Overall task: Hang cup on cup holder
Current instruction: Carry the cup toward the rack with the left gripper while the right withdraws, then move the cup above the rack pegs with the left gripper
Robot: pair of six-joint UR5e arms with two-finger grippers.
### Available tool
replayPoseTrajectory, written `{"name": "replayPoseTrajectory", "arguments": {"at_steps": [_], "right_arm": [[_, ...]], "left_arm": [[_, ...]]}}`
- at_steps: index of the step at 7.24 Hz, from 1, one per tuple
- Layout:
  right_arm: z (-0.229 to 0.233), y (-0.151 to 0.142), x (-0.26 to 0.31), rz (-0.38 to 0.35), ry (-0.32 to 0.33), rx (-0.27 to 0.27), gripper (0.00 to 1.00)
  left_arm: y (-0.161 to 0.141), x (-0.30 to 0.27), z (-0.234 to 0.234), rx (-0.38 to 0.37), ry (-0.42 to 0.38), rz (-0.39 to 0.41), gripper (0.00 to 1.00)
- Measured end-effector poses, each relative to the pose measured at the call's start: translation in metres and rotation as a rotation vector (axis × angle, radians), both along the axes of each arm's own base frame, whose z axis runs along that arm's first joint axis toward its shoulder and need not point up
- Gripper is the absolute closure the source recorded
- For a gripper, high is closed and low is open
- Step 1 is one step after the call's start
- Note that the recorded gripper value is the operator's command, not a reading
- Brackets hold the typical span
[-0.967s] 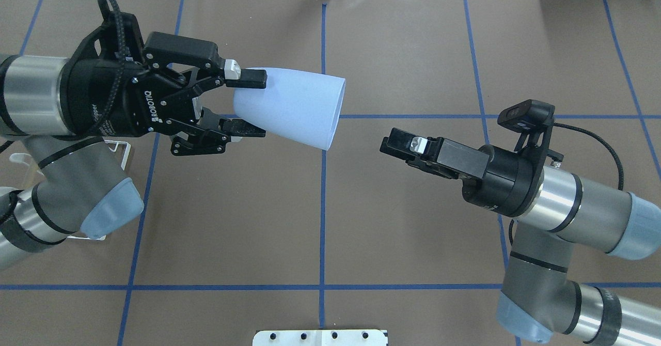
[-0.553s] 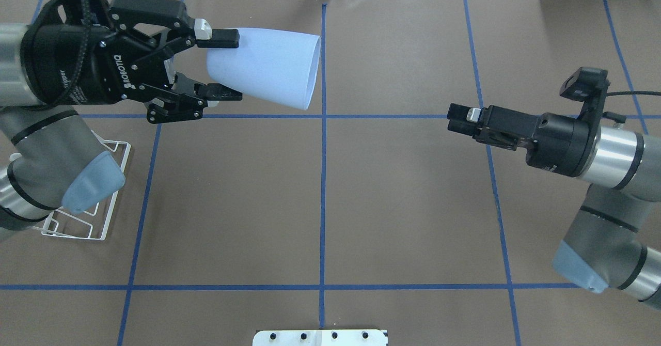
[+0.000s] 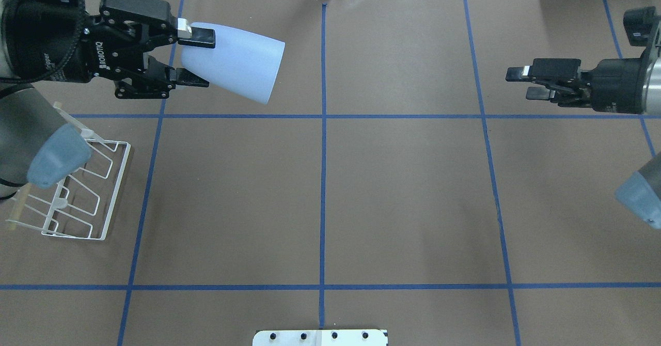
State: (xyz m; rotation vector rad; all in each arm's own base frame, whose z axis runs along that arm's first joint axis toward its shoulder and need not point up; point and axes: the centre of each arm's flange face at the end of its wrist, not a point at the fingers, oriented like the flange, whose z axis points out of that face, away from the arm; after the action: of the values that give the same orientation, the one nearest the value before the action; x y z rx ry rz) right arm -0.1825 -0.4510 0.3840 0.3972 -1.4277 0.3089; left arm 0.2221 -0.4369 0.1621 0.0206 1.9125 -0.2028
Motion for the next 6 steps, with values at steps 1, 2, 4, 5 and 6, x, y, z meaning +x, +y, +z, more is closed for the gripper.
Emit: {"name": "replayPoseTrajectory", "arguments": {"at_steps": [1,2,4,5,6], "right_arm": [[0.027,-0.005,0.016,0.002,0.118,-0.016,0.00],[0.055,-0.008,0.032,-0.007,0.244,-0.020,0.00],[0.108,-0.010,0.067,-0.070,0.493,0.009,0.00],[0.124,-0.012,0.086,-0.115,0.583,0.027,0.00],[0.139,-0.015,0.110,-0.167,0.654,0.039,0.00]], "left_arm": [[-0.013,-0.017,0.003,0.030,-0.092,-0.017,1.00],[-0.024,-0.040,0.004,0.060,-0.168,-0.047,1.00],[-0.034,-0.074,0.008,0.130,-0.289,-0.102,1.00],[-0.035,-0.083,0.013,0.156,-0.341,-0.120,1.00],[-0.038,-0.090,0.021,0.187,-0.402,-0.137,1.00]]}}
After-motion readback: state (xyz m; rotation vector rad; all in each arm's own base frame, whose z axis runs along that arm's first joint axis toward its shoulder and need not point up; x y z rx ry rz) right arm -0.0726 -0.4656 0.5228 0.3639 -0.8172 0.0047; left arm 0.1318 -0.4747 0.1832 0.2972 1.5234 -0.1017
